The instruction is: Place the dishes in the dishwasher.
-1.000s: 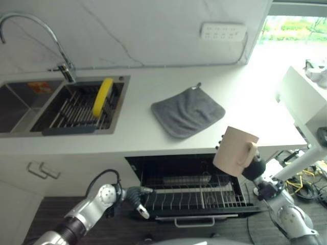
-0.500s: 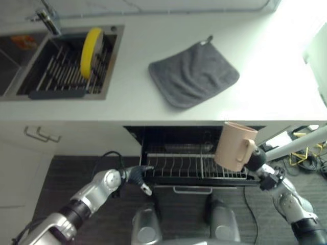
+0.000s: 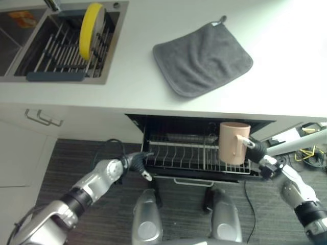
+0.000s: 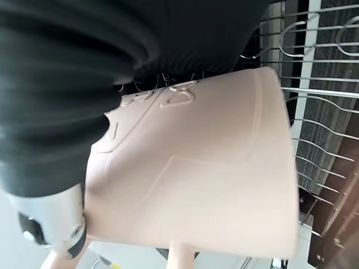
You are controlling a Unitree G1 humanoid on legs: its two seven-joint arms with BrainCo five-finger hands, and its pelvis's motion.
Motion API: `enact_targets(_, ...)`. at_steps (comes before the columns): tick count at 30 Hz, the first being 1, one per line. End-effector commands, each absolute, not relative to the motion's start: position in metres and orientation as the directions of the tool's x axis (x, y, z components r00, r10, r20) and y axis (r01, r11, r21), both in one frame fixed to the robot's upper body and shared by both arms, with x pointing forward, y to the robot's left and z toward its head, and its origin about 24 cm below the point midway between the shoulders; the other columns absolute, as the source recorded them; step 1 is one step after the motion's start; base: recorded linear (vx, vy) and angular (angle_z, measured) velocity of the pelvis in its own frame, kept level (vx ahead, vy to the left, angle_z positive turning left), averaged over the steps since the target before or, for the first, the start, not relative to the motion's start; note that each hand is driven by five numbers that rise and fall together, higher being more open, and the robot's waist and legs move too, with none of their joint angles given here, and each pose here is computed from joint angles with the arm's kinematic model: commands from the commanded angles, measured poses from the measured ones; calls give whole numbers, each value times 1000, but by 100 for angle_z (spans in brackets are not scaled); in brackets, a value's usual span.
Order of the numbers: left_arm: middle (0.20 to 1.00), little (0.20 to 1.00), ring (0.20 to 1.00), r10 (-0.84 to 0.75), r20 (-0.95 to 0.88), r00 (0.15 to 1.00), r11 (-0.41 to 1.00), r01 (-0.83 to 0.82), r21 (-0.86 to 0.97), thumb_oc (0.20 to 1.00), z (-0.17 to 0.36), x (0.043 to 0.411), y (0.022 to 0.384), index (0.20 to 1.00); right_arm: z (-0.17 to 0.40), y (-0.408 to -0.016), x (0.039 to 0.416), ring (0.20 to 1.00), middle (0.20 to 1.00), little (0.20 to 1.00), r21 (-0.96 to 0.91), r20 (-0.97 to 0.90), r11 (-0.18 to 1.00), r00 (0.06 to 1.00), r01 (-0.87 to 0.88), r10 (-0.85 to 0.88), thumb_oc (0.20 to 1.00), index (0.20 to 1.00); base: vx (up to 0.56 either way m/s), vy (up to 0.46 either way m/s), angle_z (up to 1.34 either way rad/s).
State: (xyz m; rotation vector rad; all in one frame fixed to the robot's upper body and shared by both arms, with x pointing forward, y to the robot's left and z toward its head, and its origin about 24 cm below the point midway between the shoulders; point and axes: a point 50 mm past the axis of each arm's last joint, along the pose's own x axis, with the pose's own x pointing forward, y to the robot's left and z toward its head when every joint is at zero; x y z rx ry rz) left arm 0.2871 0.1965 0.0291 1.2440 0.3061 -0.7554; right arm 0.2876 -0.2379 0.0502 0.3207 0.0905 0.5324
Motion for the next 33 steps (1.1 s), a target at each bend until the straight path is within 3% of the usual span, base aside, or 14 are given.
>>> enact_targets(1, 1000, 1000, 1000, -362, -548, 754, 62, 607, 793, 1000, 45, 291, 194, 1000, 75, -247, 302, 200, 200, 200, 223, 65, 874, 902, -431, 428, 200, 200, -39, 9, 5)
enact_targets(13, 1000, 1000, 1000, -397, -517, 758, 22, 571, 821, 1000, 65, 306, 181, 1000, 99, -254, 341, 200, 200, 200, 36, 8, 963, 964, -266, 266, 200, 200, -45, 9, 4)
enact_targets(19, 1000, 1000, 1000, -429, -506, 749, -2, 559, 829, 1000, 72, 312, 172, 1000, 113, -260, 360, 200, 200, 200, -98, 15, 992, 996, -82, 84, 200, 200, -29, 24, 5)
enact_targets(24, 1000, 1000, 1000, -448, -504, 739, -11, 559, 829, 1000, 73, 313, 166, 1000, 115, -256, 367, 200, 200, 200, -184, 23, 983, 1000, 7, -3, 200, 200, -13, 51, 3)
enact_targets(27, 1000, 1000, 1000, -465, -495, 734, -7, 556, 831, 1000, 70, 313, 160, 1000, 114, -249, 373, 200, 200, 200, -301, 64, 940, 987, 161, -149, 200, 200, -20, 65, 0)
enact_targets(33, 1000, 1000, 1000, -474, -485, 735, 7, 554, 832, 1000, 66, 312, 154, 1000, 117, -244, 377, 200, 200, 200, -353, 103, 885, 953, 303, -285, 200, 200, -34, 50, 1)
